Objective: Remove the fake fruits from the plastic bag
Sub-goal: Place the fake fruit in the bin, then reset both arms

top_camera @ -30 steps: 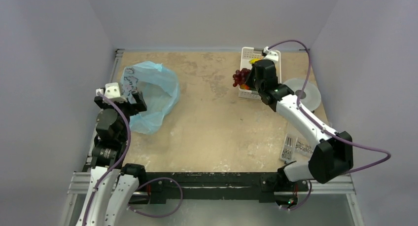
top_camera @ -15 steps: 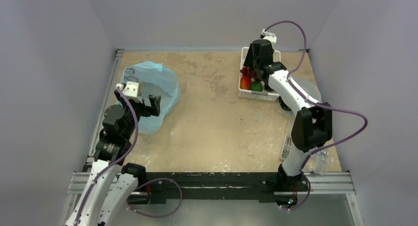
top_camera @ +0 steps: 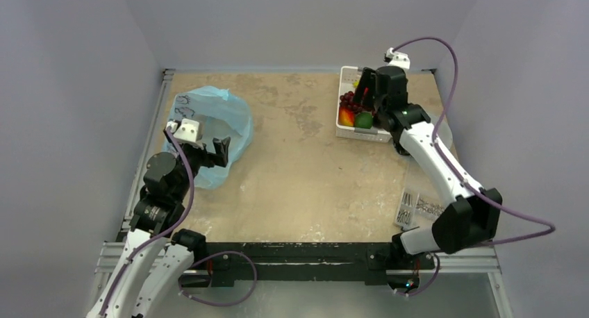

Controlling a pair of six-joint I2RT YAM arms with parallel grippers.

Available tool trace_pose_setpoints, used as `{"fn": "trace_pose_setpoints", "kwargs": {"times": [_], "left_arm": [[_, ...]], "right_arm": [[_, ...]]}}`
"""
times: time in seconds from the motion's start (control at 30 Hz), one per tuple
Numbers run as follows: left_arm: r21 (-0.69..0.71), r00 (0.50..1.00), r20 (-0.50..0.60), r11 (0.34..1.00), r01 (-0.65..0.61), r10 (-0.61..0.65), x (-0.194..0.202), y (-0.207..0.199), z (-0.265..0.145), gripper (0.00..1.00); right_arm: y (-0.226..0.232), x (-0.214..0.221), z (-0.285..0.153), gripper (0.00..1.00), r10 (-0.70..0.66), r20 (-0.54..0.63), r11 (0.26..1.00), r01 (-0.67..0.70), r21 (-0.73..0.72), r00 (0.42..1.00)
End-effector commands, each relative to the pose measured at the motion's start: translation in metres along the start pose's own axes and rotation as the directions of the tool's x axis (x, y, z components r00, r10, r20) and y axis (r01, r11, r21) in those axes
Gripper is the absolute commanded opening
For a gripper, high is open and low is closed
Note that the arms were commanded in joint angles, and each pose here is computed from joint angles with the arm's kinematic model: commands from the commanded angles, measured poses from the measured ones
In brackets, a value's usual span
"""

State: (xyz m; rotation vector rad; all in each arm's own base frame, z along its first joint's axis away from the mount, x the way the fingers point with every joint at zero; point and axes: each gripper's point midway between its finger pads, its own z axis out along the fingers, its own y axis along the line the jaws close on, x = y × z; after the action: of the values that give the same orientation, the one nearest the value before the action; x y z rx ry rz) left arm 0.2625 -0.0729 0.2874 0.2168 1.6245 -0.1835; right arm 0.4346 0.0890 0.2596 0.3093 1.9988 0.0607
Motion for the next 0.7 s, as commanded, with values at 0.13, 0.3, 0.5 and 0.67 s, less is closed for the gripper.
{"fn": "trace_pose_setpoints", "kwargs": {"times": [0.13, 0.3, 0.5, 0.67], "left_arm": [[0.004, 0.998, 0.065, 1.0, -0.006, 0.006, -0.017, -0.002, -0.006, 0.93], [-0.01, 0.994, 0.096, 0.998, 0.062, -0.06, -0.028, -0.001, -0.016, 0.95], [0.033, 0.975, 0.117, 0.982, 0.184, -0.187, -0.065, -0.008, -0.049, 0.96], [0.077, 0.954, 0.188, 0.972, 0.221, -0.232, -0.112, -0.01, -0.091, 0.97]], "right_arm": [[0.004, -0.018, -0.088, 0.79, 0.027, 0.089, 0.973, -0.006, -0.23, 0.996], [-0.009, -0.028, -0.137, 0.99, 0.026, 0.141, 0.963, 0.013, -0.268, 0.99], [-0.032, -0.05, -0.206, 0.99, 0.076, 0.27, 0.952, 0.01, -0.305, 0.96], [-0.061, -0.072, -0.267, 0.99, 0.177, 0.422, 0.948, -0.038, -0.316, 0.889]]}}
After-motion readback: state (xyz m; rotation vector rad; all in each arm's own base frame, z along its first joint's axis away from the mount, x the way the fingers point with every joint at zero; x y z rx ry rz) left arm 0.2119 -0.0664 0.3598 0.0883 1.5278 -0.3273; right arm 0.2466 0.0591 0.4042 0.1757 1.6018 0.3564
